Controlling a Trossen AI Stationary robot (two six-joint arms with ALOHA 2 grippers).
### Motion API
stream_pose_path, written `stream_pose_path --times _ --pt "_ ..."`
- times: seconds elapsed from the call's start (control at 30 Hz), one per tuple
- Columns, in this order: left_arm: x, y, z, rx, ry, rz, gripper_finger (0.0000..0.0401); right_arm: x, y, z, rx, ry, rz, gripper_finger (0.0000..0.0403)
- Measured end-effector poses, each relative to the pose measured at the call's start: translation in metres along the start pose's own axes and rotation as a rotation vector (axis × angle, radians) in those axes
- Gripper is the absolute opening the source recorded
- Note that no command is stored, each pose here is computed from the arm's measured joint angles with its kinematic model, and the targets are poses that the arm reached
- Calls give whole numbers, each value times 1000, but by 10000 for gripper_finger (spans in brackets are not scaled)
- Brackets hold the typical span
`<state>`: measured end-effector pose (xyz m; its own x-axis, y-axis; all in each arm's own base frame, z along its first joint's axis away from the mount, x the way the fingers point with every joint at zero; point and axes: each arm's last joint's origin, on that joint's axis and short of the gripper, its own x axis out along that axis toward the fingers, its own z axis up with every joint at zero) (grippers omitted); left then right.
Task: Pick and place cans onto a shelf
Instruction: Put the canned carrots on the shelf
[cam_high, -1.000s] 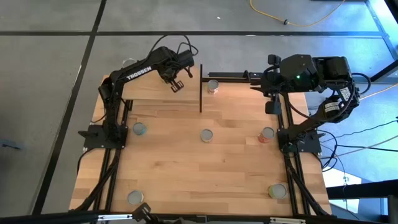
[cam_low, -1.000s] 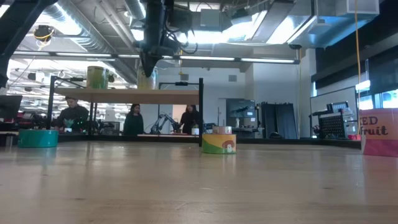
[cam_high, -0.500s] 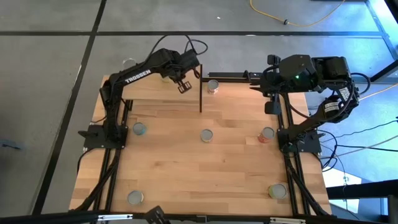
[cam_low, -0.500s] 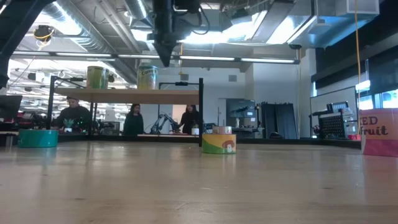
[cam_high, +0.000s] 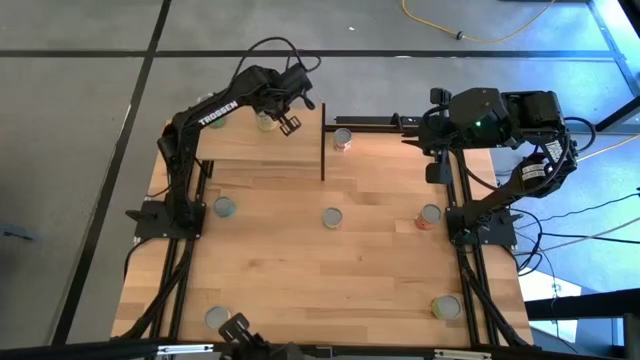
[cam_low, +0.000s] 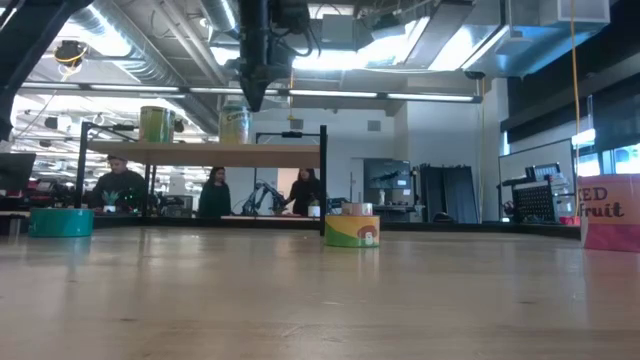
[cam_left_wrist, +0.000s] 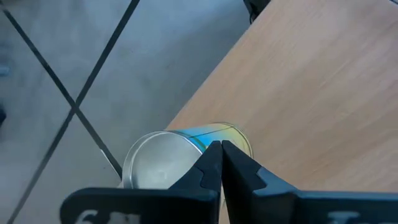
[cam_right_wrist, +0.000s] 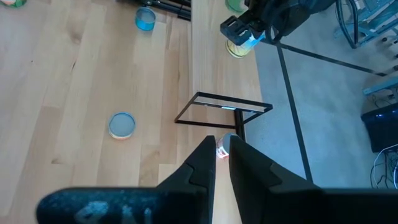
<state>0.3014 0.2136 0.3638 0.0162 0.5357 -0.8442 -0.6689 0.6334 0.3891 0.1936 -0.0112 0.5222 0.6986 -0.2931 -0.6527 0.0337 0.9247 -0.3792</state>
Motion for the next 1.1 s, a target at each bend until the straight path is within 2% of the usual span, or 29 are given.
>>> stream_pose_path --times 0.5,0.83,1.1 --pt "2 7 -7 68 73 43 0 0 0 0 51 -1 0 48" --pt "8 22 -14 69 155 82 0 0 0 0 51 -1 0 48" --pt "8 25 -17 80 190 83 0 0 0 0 51 0 0 48"
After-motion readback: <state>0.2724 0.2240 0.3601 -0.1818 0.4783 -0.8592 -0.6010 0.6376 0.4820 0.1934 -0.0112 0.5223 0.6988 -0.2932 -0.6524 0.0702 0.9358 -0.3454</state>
